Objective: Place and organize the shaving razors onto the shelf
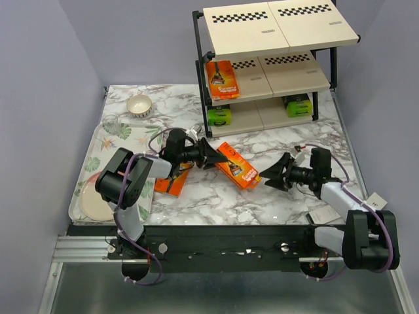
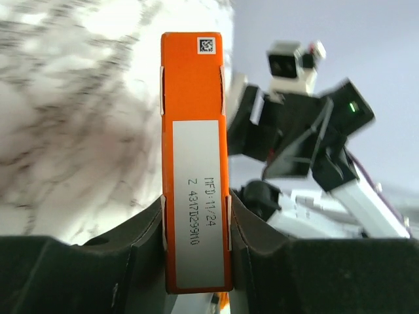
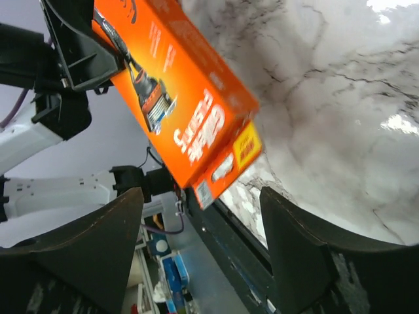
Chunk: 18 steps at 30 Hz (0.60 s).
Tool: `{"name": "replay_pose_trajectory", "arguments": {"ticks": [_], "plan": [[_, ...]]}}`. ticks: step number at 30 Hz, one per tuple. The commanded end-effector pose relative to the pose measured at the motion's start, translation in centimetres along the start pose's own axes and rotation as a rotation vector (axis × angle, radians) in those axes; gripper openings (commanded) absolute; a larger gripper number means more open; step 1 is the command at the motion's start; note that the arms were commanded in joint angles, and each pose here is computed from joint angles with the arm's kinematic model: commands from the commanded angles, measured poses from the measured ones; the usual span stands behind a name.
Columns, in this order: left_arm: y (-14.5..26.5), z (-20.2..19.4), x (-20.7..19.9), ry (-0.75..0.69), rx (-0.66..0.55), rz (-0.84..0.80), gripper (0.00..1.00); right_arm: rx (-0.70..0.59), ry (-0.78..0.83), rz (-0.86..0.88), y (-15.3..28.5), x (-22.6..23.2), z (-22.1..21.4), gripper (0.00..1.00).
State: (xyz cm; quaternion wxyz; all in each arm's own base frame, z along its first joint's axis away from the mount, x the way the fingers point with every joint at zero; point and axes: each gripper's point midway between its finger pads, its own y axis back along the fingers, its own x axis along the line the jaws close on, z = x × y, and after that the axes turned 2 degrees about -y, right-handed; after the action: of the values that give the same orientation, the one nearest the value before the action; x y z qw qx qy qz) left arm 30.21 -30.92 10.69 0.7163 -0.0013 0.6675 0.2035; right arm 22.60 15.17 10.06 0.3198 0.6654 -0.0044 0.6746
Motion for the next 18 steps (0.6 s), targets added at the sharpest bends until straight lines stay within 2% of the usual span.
{"name": "replay_pose_trajectory", "arguments": {"ticks": [1, 5, 14, 17, 18], "plan": [[1.2, -1.9, -5.7, -0.18, 0.126, -0.228, 0.4, 0.062, 0.089, 0.148, -0.3, 1.8, 0.0, 0.81], [1.3, -2.2, -6.9, -0.182, 0.186, -0.284, 0.4, 0.103, 0.088, 0.173, -0.6, 2.1, 0.5, 0.81], [0.7, -2.2, -7.4, -0.174, 0.215, -0.321, 0.41, 0.171, 0.16, 0.244, -1.8, 4.2, 0.8, 0.79], [0.5, -2.2, -7.5, -0.171, 0.221, -0.323, 0.41, 0.208, 0.169, 0.282, -1.9, 5.4, -0.1, 0.67], [0.4, -2.1, -7.6, -0.174, 0.221, -0.324, 0.41, 0.221, 0.174, 0.289, -2.0, 5.6, -0.4, 0.6]]}}
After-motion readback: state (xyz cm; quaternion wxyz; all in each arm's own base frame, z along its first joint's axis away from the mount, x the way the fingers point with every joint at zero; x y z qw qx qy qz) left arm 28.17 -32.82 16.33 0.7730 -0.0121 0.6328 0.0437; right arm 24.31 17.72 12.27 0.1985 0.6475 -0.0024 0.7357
